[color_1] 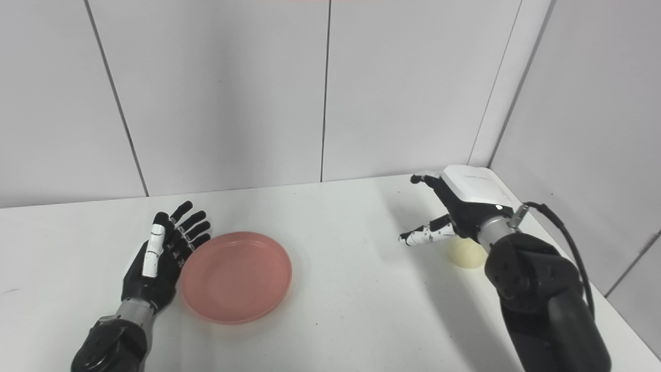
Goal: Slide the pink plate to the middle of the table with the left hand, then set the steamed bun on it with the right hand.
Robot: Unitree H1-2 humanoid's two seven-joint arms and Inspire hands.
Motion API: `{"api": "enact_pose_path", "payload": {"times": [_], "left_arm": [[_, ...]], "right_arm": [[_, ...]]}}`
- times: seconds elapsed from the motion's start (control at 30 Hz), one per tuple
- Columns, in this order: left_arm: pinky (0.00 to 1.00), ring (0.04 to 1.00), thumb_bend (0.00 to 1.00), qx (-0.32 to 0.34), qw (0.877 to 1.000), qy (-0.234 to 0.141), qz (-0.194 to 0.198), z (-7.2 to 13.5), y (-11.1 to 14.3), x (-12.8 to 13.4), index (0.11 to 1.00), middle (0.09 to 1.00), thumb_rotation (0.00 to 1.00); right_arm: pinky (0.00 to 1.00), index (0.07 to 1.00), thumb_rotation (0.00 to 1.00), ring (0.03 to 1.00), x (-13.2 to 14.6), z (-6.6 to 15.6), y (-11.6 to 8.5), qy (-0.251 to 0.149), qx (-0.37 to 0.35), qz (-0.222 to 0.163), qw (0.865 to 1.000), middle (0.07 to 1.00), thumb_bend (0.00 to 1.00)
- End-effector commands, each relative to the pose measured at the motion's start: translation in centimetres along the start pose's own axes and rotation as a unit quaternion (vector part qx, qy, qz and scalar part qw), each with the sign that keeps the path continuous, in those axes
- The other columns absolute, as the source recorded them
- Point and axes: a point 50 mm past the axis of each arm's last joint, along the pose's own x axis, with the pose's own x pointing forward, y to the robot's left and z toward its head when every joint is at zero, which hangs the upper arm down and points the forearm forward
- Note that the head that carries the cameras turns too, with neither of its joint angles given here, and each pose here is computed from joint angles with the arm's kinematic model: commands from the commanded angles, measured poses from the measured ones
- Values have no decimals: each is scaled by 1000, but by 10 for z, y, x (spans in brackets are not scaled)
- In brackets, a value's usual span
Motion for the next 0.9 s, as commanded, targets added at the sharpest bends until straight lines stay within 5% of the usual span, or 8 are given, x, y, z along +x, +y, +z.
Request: {"api": "enact_pose_path", "payload": {"times": [0.0,0.47,0.87], "left_arm": [[835,834,741,7,1000,4,-4,2,2,3,870,832,834],[840,841,710,12,1000,10,-15,1,0,3,895,849,860],[823,834,712,13,1000,13,-16,-1,-1,3,899,845,855]], "right_arm": [[561,804,399,766,0,-8,-28,23,-25,-28,999,834,1000],[745,808,482,852,39,-51,-10,95,-79,38,992,860,1000],[802,810,547,871,67,-78,20,102,-63,31,992,873,1000]]}}
